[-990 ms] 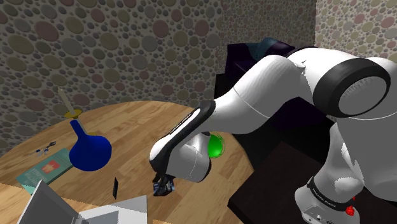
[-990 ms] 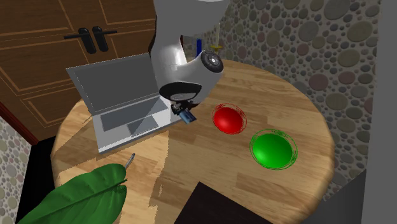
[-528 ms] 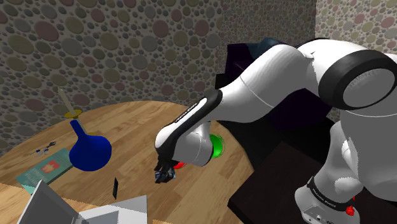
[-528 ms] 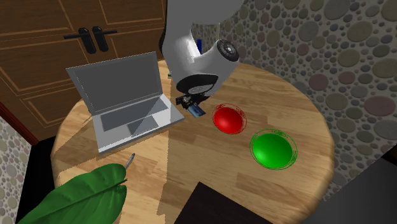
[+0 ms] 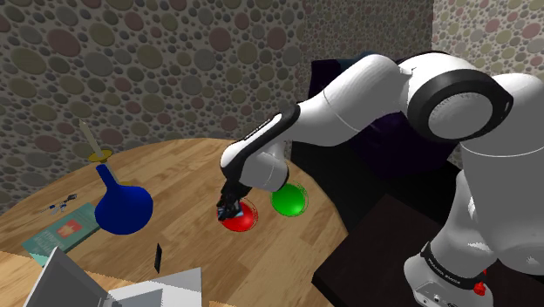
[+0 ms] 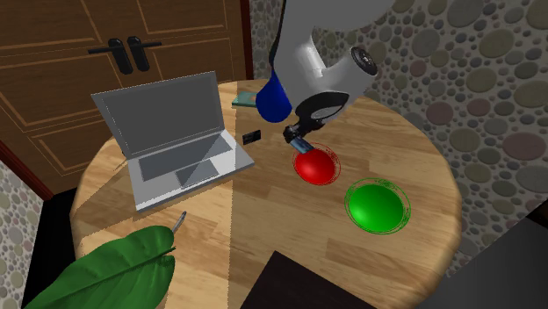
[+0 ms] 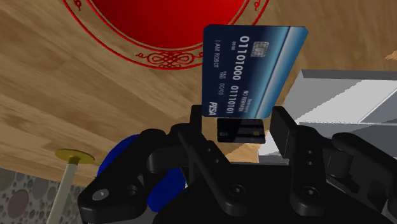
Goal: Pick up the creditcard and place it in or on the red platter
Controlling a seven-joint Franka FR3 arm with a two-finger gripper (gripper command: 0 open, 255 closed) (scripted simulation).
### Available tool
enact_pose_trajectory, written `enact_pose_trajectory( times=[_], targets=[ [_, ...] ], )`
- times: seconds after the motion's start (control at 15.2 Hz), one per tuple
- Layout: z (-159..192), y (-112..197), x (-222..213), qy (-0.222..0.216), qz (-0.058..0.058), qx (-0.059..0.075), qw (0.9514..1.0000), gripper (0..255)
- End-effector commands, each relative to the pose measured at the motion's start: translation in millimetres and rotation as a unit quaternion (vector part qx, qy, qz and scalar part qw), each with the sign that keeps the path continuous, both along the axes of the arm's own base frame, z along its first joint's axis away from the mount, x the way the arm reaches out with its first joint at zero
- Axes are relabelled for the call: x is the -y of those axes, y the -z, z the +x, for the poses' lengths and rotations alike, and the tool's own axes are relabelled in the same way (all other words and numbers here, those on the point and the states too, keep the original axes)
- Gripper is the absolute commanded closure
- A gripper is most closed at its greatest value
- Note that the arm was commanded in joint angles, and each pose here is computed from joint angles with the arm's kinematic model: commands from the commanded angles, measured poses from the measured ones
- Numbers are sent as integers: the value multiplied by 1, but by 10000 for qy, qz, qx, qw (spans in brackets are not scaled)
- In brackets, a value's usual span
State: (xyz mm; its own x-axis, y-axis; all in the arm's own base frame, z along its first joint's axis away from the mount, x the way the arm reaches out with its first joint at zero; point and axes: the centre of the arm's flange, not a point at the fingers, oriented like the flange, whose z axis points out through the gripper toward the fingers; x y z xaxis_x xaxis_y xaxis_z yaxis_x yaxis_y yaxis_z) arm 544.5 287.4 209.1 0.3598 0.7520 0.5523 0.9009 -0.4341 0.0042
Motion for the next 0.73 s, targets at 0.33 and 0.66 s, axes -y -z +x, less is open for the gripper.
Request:
enact_pose_trajectory(
  times=[0.33, 0.66],
  targets=[
    [48, 2, 39, -8, -5, -5, 10000, 255],
    [48, 29, 39, -8, -5, -5, 10000, 255]
  ],
)
